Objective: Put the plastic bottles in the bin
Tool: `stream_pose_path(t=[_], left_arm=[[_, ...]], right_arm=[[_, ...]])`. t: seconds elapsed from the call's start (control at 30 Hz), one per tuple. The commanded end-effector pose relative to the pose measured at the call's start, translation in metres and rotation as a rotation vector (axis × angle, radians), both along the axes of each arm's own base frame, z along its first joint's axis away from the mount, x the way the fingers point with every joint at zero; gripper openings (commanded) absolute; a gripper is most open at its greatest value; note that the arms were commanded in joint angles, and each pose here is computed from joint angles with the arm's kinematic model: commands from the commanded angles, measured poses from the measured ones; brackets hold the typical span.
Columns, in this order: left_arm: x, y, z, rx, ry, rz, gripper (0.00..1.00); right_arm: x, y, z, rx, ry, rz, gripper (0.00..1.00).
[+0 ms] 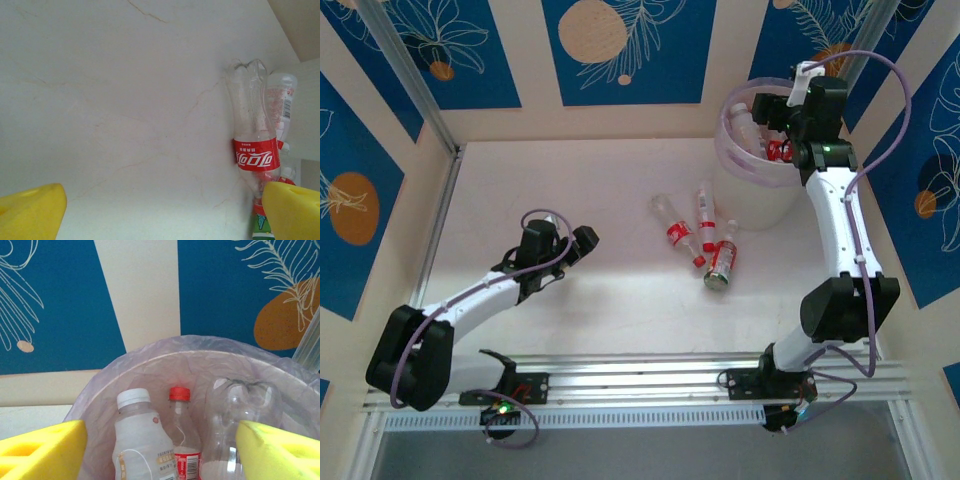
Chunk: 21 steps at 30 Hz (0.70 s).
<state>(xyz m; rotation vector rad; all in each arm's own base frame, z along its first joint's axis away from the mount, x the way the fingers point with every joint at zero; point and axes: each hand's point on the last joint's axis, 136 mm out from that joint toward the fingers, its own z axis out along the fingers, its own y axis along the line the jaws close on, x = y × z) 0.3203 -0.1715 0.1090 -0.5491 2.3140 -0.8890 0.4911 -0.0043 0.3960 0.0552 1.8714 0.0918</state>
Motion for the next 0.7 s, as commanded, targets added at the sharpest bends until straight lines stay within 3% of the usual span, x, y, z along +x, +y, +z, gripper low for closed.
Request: stream_pose_path(t=[0.0,0.43,0.67], left_arm=[[0.004,-0.001,0.008,-0.006,-0.027,-0.008,1.00],[0.003,0.001,0.003,-0.001,-0.018,0.001,1.00],[0.005,-0.002,-0.001,-0.023,-0.016,-0.003,1.00]], right_arm=[[-0.008,0.012,-0.003,0.021,0.036,0.044,0.74],[-0.085,0.120,-0.011,-0.070,0.053,0.272,0.72],[-0.104,0.190,-0.091,-0.091,0.222,0.392,0.73]])
